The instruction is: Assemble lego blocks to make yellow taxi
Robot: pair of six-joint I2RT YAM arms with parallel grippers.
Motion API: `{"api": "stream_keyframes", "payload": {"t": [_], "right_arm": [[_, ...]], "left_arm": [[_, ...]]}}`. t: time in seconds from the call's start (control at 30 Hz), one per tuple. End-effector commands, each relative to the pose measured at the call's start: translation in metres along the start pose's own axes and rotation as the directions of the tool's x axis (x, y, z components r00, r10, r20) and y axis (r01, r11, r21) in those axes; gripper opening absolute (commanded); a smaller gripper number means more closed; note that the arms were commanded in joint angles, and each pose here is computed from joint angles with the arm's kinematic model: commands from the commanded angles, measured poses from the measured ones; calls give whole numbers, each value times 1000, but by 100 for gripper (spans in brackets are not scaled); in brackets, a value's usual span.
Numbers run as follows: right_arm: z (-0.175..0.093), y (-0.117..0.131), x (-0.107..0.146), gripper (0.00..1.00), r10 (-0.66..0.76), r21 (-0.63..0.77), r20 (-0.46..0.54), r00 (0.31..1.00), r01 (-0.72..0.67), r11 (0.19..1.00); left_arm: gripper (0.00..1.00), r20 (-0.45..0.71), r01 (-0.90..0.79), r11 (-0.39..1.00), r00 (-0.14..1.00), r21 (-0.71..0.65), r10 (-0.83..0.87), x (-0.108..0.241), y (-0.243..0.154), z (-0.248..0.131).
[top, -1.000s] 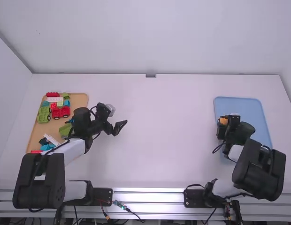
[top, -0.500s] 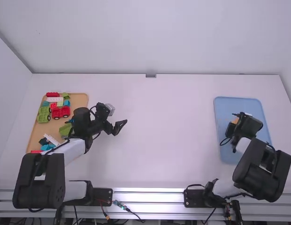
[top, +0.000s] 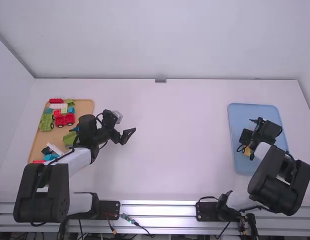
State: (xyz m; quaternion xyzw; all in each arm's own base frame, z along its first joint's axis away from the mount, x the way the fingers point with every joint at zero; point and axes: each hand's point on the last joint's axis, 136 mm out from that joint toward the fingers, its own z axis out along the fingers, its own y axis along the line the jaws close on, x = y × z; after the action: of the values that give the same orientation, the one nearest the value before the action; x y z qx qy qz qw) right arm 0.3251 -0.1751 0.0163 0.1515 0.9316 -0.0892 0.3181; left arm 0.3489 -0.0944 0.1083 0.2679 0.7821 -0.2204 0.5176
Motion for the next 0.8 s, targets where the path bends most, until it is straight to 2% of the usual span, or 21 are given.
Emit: {"api": "stream_keyframes", "payload": {"t": [0.0, 0.1, 0.2, 0.37, 0.57, 0.77], "right_arm": [[-4, -2, -12, 99, 3, 11, 25, 1000, -4, 1000], [-5, -3, -14, 99, 39, 18, 13, 999, -39, 999], [-11, -9, -17, 99, 76, 85, -23, 997, -74, 994], [-37, -6, -39, 99, 107, 183, -70, 992, -93, 979], [-78, 23, -68, 99, 67, 141, -80, 995, -55, 989], [-117, 74, -86, 99, -47, 44, -24, 999, 48, 998]], "left_arm": [[99, 14, -12, 1000, 1000, 11, 12, -5, -6, -2], [99, 14, -8, 1000, 1000, 10, 8, -5, -6, -2], [99, 22, 83, 996, 996, -26, -83, -7, 2, -2], [100, 25, 139, 982, 990, -126, -137, -8, 16, -2], [99, -24, 223, 946, 972, -235, -236, -15, 24, -6], [99, -160, 209, 911, 947, -357, -280, -32, 20, -24]]}}
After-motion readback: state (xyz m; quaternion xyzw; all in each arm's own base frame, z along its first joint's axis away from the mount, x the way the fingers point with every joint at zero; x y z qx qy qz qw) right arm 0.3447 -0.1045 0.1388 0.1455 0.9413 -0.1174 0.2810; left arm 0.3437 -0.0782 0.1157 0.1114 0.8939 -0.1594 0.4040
